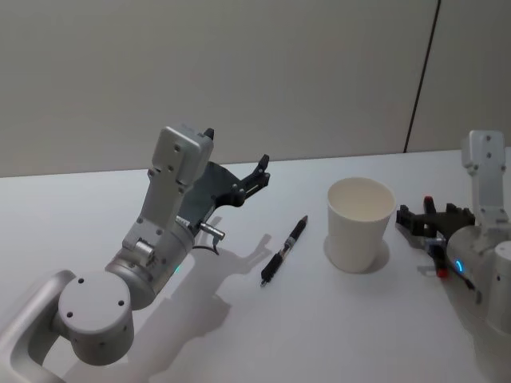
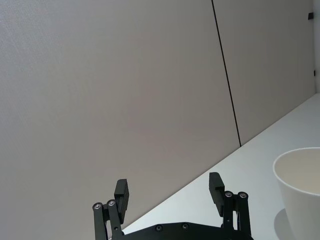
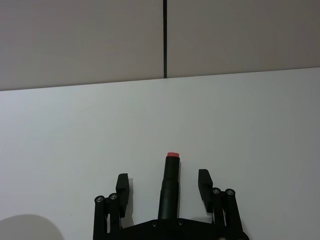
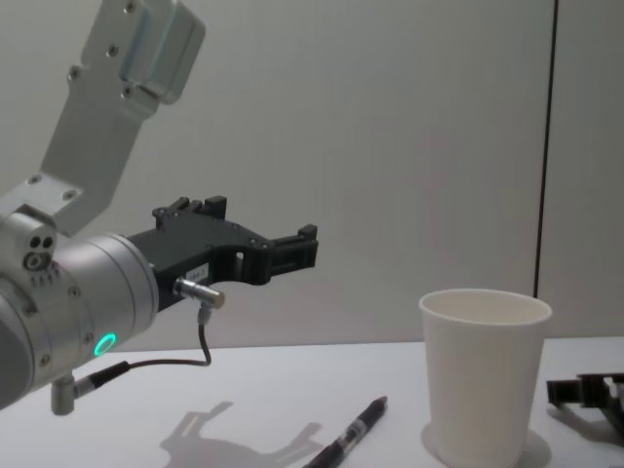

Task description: Place the pen into the pen holder.

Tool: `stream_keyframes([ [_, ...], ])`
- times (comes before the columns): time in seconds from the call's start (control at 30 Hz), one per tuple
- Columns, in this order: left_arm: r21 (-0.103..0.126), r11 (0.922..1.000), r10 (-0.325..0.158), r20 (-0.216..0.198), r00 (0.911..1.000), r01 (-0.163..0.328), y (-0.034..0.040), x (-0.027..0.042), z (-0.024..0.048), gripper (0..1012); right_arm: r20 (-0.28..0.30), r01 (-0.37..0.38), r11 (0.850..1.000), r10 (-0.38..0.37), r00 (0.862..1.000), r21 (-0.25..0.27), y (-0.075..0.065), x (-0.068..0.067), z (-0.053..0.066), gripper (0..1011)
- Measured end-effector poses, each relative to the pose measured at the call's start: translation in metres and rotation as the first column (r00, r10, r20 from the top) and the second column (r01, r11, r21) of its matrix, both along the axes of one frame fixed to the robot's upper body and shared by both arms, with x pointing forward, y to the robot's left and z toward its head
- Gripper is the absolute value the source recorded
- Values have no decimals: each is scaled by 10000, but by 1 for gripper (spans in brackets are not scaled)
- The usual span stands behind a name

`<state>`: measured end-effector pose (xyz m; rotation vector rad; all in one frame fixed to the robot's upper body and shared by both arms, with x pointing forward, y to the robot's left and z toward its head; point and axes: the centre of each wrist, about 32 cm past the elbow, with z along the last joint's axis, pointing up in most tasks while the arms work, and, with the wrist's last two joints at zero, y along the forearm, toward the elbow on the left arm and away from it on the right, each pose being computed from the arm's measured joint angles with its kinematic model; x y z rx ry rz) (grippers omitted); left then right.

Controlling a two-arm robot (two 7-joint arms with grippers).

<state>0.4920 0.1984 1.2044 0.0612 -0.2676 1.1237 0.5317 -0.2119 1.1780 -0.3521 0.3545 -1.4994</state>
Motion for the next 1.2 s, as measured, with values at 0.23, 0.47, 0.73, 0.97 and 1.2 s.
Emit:
stream_keyframes([
  [0.23, 0, 10000, 0, 0, 10000, 0, 0, 0, 0, 1001, 0, 29, 10000, -29, 10000, 3, -5, -8, -9, 805],
  [0.47, 0, 10000, 0, 0, 10000, 0, 0, 0, 0, 1001, -9, 44, 10000, -44, 10000, 4, -9, -12, -14, 758],
  [0.73, 0, 10000, 0, 0, 10000, 0, 0, 0, 0, 1001, -17, 56, 10000, -56, 10000, 4, -10, -14, -17, 701],
  [0.97, 0, 10000, 0, 0, 10000, 0, 0, 0, 0, 1001, -24, 60, 10000, -60, 10000, 5, -11, -15, -20, 659],
  [1.2, 0, 10000, 0, 0, 10000, 0, 0, 0, 0, 1001, -31, 60, 10000, -60, 10000, 5, -10, -17, -23, 611],
])
